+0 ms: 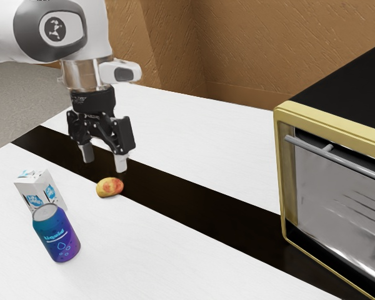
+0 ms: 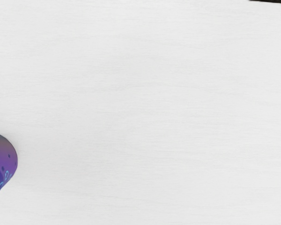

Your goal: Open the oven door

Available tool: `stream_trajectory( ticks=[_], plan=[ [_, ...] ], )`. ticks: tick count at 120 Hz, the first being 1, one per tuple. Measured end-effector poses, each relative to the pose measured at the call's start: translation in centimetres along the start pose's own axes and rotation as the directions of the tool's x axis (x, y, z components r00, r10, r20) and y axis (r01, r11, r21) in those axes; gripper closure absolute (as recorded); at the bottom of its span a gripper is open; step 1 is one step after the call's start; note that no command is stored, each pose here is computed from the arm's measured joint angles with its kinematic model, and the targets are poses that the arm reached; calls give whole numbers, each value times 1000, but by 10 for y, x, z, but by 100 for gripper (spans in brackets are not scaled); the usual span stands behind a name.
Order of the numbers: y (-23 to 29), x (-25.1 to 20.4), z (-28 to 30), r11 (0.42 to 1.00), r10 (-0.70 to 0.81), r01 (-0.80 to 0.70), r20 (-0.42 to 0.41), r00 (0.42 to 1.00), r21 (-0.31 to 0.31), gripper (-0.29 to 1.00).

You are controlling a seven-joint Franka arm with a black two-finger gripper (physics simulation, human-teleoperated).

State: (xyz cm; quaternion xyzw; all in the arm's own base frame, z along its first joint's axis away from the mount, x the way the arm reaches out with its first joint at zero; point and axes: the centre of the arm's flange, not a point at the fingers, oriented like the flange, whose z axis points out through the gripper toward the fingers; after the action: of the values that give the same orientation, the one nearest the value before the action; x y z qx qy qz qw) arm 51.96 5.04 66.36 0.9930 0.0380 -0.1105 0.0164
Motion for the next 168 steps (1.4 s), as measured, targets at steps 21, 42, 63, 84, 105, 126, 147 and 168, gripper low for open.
stream_trajectory(
  ticks=[21, 42, 63, 84, 105, 126, 147, 168],
  plan=[
    [-35, 5, -34, 999, -50, 47, -217, 975, -22, 0],
    [143, -131, -153, 826, 557, -517, -467, 687, 225, 0],
    [240, -171, -19, 389, 913, -815, -298, 278, 431, 0],
    [306, -139, -24, 42, 966, -820, -232, -112, 571, 0],
    [322, -107, -29, -158, 944, -761, -129, -303, 629, 0],
    [327, -77, -26, -285, 924, -738, -31, -381, 611, 0],
    [327, -66, -13, -373, 903, -724, 49, -426, 580, 0],
    [340, -74, -5, -454, 869, -694, 107, -482, 560, 0]
  ],
)
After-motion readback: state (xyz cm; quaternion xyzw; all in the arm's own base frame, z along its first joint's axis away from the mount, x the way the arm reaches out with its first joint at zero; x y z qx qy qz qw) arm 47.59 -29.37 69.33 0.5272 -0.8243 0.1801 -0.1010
